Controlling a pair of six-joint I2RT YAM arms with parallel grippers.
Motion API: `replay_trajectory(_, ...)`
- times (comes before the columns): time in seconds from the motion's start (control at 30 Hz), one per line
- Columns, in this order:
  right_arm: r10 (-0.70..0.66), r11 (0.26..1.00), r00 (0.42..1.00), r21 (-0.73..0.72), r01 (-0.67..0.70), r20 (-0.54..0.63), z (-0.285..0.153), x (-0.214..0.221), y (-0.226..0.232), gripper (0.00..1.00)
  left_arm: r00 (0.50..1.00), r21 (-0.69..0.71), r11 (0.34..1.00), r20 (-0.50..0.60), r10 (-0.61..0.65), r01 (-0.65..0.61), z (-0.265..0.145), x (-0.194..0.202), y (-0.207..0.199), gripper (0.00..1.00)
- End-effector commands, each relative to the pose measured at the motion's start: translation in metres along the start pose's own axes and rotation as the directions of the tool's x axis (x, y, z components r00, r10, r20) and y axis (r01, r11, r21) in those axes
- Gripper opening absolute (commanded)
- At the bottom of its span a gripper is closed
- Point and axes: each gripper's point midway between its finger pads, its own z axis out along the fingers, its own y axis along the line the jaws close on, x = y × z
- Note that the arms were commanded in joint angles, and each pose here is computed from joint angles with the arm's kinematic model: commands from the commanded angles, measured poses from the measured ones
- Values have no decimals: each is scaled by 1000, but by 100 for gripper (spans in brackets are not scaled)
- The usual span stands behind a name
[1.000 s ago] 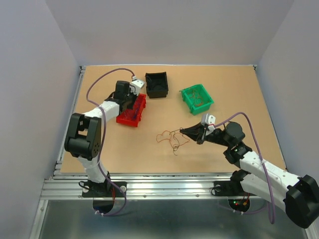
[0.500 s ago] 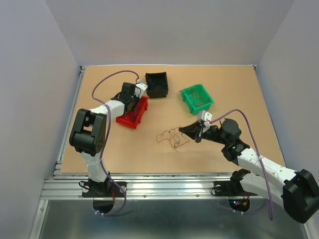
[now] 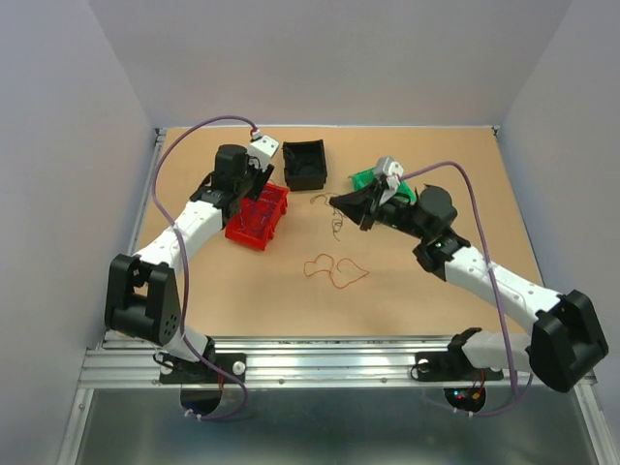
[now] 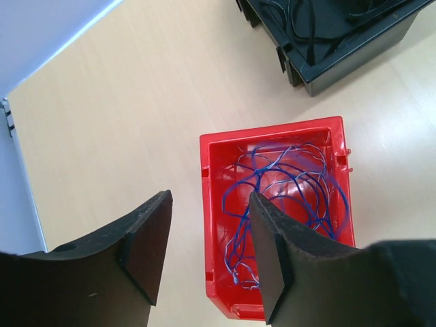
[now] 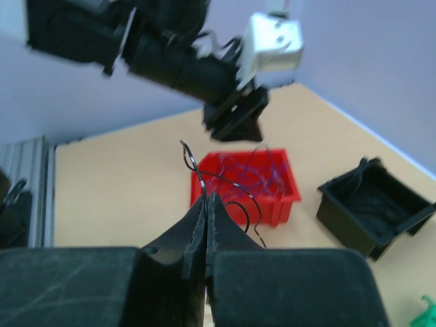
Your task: Untangle the cables
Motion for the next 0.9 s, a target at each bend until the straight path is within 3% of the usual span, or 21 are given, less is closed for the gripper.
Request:
replay_trajectory(0.0, 20, 996, 987, 82, -33, 159, 40, -72, -30, 1, 999, 6, 1000, 38, -5, 5, -19, -6, 1, 61)
replay_trajectory(0.13, 37, 975, 990, 213, -65, 133, 71, -60, -75, 1, 1000, 7, 1000, 26, -1, 1, -26, -1, 0, 62)
replay_trajectory(0.17, 16, 971, 986, 233, -55, 163, 80, -78, -83, 1, 1000, 4, 1000, 29, -1, 1, -26, -2, 1, 62)
replay_trajectory(0.2, 27, 959, 990, 276, -64, 137, 89, -62, -99, 0, 1000, 4, 1000, 31, 2, -2, -28, -1, 1, 62)
replay_trajectory(0.23, 8, 956, 985, 288, -57, 170, 97, -79, -106, 1, 999, 3, 1000, 34, 1, -1, -29, -1, 1, 62)
replay_trajectory(0.37, 15, 930, 990, 361, -65, 139, 122, -54, -141, 1, 999, 4, 1000, 43, -1, 0, -31, -2, 0, 62)
replay_trajectory(0.43, -5, 916, 985, 396, -64, 173, 132, -66, -159, 1, 999, -6, 1000, 42, -2, 2, -33, -1, 3, 62)
replay_trajectory(0.47, 12, 910, 989, 408, -72, 148, 141, -44, -172, 1, 999, -7, 1000, 40, 0, 0, -33, 1, 2, 62)
replay_trajectory(0.5, 3, 905, 984, 418, -79, 179, 145, -57, -182, 0, 998, -10, 1000, 61, 0, 0, -32, -4, 3, 62)
replay_trajectory(0.57, 31, 900, 987, 425, -97, 160, 154, -34, -201, 0, 998, -6, 1000, 62, -1, 1, -32, -3, 2, 62)
replay_trajectory(0.87, 116, 875, 988, 461, -149, 99, 165, 34, -228, 1, 999, -4, 1000, 38, 5, -5, -23, 4, 0, 62)
